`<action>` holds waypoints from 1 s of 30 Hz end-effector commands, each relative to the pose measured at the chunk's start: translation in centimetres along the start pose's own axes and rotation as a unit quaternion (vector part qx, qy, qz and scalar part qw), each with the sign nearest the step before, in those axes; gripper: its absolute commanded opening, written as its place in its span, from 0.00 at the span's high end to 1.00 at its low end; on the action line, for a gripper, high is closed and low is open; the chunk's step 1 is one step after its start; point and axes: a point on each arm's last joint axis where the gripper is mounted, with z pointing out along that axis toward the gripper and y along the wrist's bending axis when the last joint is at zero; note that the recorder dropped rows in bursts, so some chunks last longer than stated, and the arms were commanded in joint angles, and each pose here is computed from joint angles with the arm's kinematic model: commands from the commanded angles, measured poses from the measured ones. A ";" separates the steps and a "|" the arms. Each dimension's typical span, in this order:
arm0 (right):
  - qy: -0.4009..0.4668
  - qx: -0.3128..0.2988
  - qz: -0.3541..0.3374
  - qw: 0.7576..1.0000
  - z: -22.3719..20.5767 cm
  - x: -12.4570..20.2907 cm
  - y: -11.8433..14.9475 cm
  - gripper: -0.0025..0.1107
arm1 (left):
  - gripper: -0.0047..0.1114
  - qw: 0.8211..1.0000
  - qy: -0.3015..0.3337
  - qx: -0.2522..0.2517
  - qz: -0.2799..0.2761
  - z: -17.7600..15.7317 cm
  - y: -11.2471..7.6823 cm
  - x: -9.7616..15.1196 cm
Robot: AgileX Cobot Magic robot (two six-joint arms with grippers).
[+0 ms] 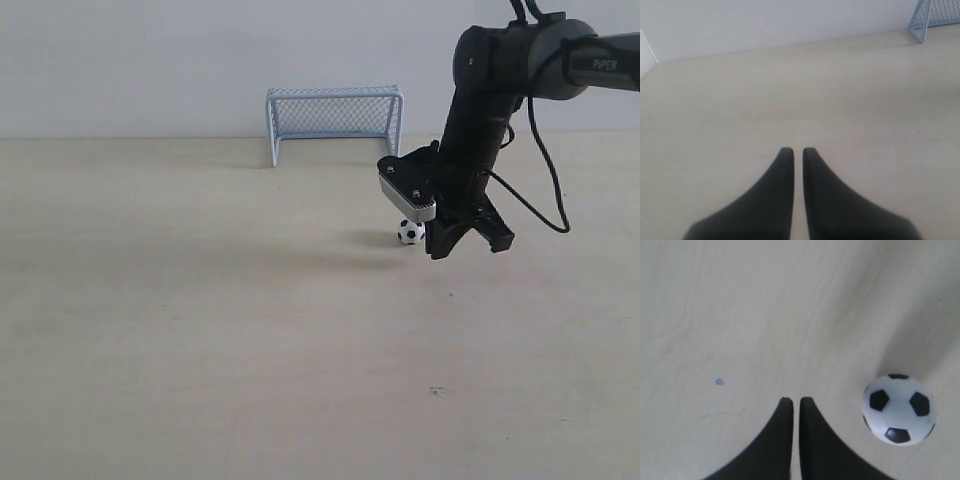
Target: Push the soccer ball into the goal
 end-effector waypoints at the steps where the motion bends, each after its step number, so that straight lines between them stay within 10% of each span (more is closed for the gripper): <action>1: 0.004 -0.003 0.003 1.000 -0.1 0.1 0.0 0.98 | 0.91 1.000 -0.002 0.004 -0.003 0.0 0.0 -0.2; 6: -0.021 0.003 -0.014 1.000 -0.1 -0.4 -0.1 0.98 | 0.91 1.000 -0.002 0.004 -0.003 0.0 0.0 -0.2; 10: -0.044 0.217 0.085 0.971 -0.3 -0.3 -4.2 0.98 | 0.91 1.000 -0.002 0.004 -0.003 0.0 0.0 -0.2; 15: -0.075 0.048 0.010 0.996 -2.2 -1.6 -1.0 0.98 | 0.91 1.000 -0.002 0.004 -0.003 0.0 0.0 -0.2; 30: -0.034 0.077 0.032 0.996 -5.8 -1.5 -0.4 0.98 | 0.91 1.000 -0.002 0.004 -0.003 0.0 0.0 -0.2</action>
